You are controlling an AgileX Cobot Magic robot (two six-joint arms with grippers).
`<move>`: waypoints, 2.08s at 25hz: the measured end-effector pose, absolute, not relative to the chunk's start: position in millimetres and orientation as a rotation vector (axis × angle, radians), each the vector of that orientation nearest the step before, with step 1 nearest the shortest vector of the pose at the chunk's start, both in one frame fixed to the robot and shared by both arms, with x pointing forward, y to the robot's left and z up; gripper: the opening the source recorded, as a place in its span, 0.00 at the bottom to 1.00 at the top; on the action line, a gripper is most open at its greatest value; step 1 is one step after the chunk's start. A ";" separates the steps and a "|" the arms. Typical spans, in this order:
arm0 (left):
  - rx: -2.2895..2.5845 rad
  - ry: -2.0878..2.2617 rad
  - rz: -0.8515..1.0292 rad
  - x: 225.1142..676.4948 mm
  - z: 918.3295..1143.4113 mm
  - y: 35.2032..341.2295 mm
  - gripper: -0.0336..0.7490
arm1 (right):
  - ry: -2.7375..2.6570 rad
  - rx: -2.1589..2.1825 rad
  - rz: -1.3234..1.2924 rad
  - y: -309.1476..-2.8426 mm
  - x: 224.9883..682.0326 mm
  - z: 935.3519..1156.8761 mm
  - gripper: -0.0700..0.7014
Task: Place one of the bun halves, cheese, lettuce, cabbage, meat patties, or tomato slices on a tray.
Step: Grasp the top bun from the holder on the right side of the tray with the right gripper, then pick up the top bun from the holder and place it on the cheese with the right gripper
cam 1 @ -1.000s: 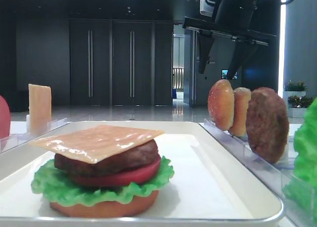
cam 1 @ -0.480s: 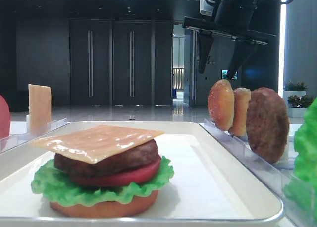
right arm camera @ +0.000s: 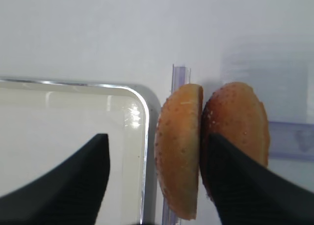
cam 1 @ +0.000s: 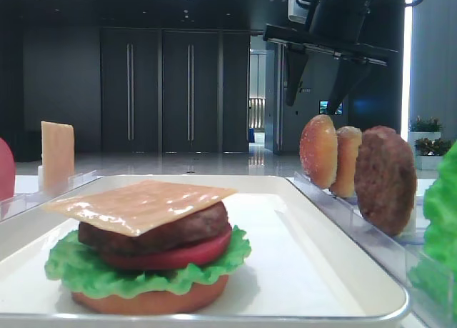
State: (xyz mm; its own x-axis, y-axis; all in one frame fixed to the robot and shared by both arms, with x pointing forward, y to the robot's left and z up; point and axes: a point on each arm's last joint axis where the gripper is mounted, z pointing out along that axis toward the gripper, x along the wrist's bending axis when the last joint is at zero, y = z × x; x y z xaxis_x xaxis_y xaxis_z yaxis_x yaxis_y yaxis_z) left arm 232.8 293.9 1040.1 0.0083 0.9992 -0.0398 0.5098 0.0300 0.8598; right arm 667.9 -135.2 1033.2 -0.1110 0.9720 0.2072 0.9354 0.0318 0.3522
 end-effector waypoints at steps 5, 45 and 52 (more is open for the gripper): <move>1.569 1.592 0.866 232.8 1040.1 293.9 0.04 | 2.189 2.031 0.622 -135.4 667.9 1033.2 0.63; 1.569 1.592 0.866 232.8 1040.1 293.9 0.04 | 2.209 2.125 0.513 -132.8 668.4 1013.2 0.34; 1.569 1.592 0.866 232.8 1040.1 293.9 0.04 | 2.202 2.122 0.572 -132.5 664.2 1042.1 0.34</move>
